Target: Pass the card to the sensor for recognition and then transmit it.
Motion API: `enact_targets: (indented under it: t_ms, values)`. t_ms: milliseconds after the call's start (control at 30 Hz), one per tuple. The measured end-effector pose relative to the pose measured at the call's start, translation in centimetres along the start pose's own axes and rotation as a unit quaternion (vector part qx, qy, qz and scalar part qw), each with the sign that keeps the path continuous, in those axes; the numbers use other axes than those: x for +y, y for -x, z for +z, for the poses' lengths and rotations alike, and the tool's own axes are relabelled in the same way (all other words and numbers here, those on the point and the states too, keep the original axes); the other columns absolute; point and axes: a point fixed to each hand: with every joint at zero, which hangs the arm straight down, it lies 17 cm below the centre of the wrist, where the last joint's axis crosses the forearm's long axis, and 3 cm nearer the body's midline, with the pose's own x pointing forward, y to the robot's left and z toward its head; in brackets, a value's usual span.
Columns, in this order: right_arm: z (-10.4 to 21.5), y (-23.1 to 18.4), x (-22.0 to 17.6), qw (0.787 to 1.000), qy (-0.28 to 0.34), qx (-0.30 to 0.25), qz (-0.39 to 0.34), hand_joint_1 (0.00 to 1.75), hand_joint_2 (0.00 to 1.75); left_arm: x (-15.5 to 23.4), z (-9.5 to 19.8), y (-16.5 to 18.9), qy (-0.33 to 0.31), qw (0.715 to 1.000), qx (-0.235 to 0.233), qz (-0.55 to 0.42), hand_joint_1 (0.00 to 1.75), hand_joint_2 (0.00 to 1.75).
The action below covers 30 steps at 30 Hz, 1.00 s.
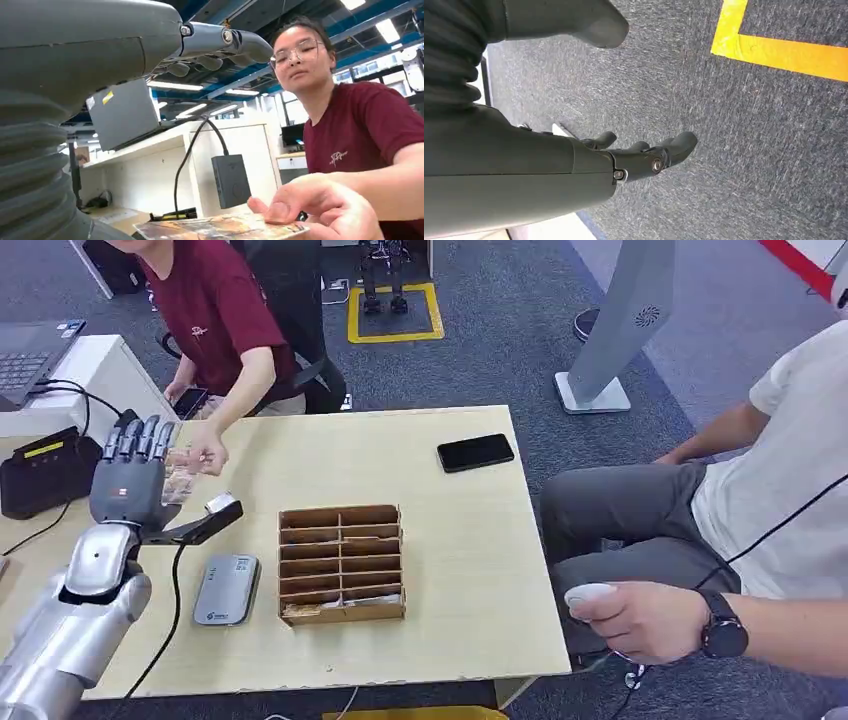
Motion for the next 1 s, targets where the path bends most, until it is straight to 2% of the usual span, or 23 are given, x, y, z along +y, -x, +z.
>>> enact_targets:
  t_ms: [267,300,767,1000]
  values:
    - [0.0,-0.1,0.0,1.000,0.001,-0.001,0.001,0.00,1.75,-0.8,0.1,1.8,0.011,1.000,0.023,0.007,0.00,1.75]
    - [0.0,-0.1,0.0,1.000,0.001,0.000,0.002,0.00,1.75,-0.8,0.1,1.9,0.012,1.000,0.024,0.006,1.75,1.75]
    - [0.0,-0.2,-0.1,1.000,0.003,-0.001,0.011,0.00,1.75,-1.0,-0.1,3.0,0.013,0.996,0.047,0.069,1.75,1.75]
    - [-0.1,-0.5,-0.2,1.000,0.005,-0.006,0.013,0.00,1.75,-1.1,0.1,2.7,0.011,0.994,0.044,0.101,1.75,1.75]
